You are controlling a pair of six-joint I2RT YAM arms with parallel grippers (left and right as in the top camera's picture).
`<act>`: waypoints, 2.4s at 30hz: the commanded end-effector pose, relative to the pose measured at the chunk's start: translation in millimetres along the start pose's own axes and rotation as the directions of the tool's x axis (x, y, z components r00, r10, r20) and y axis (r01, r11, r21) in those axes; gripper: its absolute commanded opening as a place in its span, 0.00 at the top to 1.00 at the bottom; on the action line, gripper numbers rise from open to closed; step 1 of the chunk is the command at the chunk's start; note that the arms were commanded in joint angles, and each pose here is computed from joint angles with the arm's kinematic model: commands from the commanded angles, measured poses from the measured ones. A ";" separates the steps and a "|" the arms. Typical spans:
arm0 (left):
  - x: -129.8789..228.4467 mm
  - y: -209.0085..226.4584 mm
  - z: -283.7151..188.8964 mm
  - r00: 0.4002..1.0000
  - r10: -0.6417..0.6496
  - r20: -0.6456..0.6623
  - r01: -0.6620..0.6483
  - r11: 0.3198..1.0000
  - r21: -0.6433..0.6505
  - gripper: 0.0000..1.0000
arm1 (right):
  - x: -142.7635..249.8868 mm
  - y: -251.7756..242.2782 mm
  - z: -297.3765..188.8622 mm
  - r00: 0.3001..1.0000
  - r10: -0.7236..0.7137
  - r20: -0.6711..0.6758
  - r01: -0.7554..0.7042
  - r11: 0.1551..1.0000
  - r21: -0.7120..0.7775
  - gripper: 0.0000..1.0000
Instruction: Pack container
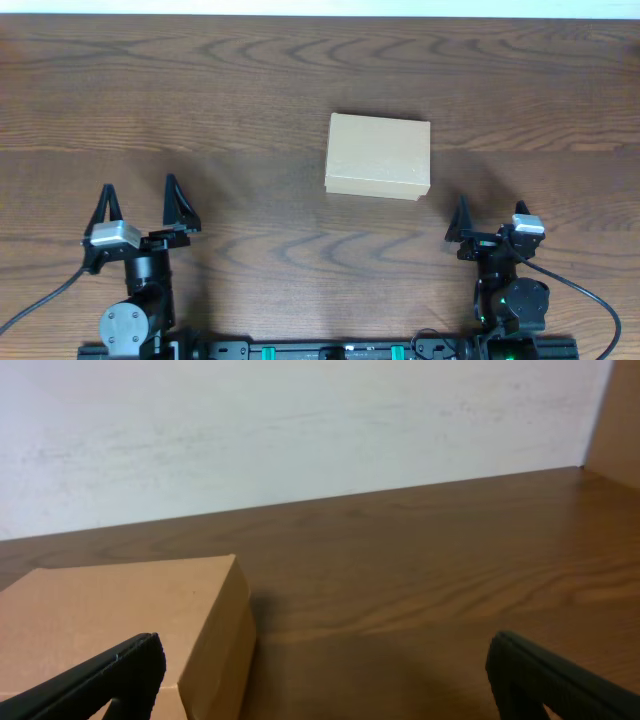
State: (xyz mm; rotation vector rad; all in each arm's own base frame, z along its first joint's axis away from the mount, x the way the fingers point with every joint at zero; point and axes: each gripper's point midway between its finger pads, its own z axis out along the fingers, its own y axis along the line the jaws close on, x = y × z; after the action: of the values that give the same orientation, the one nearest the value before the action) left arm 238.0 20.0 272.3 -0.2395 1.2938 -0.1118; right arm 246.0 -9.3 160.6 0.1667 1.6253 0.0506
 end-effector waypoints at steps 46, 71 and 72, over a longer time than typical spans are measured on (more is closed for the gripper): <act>127.2 42.8 -30.1 0.919 0.036 -0.394 -0.081 0.992 -0.099 0.05 | 1.3 -1.1 0.1 1.000 0.000 -0.001 0.000 1.000 0.002 0.01; 127.1 43.2 -30.1 0.916 0.061 -0.396 -0.105 0.990 -0.091 0.05 | 1.3 -1.1 0.1 1.000 0.000 -0.001 0.000 1.000 0.002 0.01; 127.1 43.2 -30.1 0.916 0.061 -0.396 -0.105 0.990 -0.091 0.05 | 1.2 -1.1 0.0 1.000 0.000 0.000 0.000 1.000 0.002 0.01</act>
State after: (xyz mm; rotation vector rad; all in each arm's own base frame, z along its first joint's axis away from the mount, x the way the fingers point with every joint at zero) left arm 243.4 31.4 152.4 -0.2628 1.6507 -0.0160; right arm 246.0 -9.3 160.6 0.1667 1.6253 0.0506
